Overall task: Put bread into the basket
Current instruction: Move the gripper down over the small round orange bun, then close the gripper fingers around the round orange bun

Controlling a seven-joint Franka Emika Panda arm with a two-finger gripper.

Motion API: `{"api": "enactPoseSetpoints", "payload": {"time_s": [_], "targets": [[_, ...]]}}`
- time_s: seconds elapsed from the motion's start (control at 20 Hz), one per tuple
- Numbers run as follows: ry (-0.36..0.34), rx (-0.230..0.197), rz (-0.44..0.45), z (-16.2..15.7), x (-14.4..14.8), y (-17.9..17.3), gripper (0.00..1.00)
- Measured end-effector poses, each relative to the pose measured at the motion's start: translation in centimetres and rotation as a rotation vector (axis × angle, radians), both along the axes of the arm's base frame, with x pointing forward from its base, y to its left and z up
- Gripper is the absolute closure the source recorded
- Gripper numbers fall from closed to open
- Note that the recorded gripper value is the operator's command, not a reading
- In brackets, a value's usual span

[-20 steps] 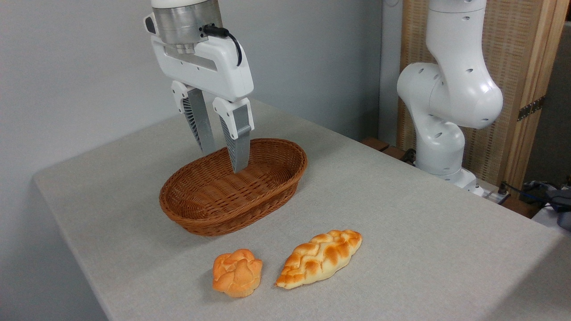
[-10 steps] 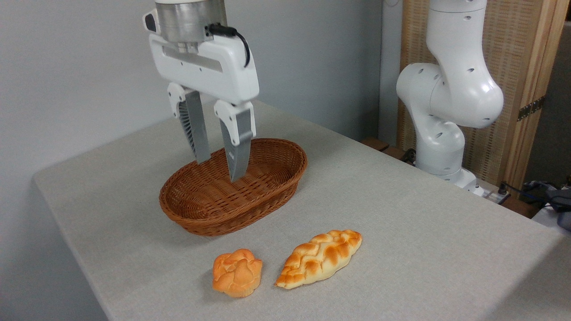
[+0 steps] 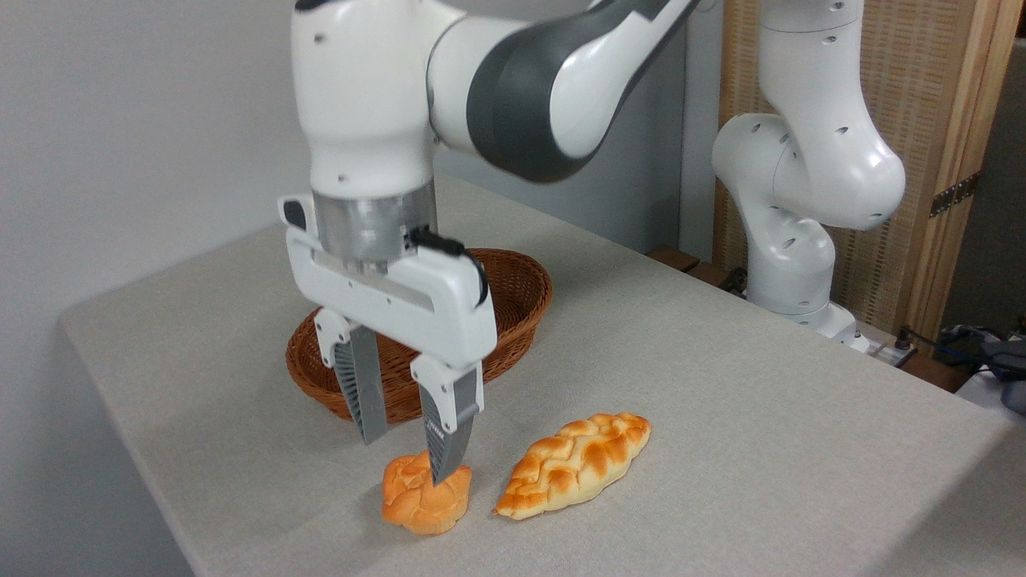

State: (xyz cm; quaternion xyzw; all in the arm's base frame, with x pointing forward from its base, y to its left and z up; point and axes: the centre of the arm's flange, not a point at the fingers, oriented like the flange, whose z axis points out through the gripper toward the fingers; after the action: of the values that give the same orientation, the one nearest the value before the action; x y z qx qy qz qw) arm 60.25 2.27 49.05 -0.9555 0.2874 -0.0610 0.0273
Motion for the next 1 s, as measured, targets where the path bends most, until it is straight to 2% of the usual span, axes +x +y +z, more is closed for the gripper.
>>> {"api": "enactPoseSetpoints", "payload": {"time_s": [0.2,0.45,0.55,0.6,0.7,0.75,0.9,1.0], "targets": [[0.011,-0.003,-0.012,-1.7,-0.1,-0.8,0.00],[0.084,-0.004,-0.041,-5.5,-1.2,-1.9,0.00],[0.081,-0.003,-0.054,-6.4,-1.3,-2.2,0.01],[0.072,-0.003,-0.056,-6.7,-1.2,-2.3,0.09],[0.063,-0.003,-0.056,-7.0,-1.2,-2.3,0.41],[0.063,-0.003,-0.056,-7.1,-1.2,-2.3,0.50],[0.064,-0.003,-0.057,-7.3,-1.3,-2.3,0.57],[0.064,-0.019,-0.051,-7.3,-1.3,-2.5,0.57]]}}
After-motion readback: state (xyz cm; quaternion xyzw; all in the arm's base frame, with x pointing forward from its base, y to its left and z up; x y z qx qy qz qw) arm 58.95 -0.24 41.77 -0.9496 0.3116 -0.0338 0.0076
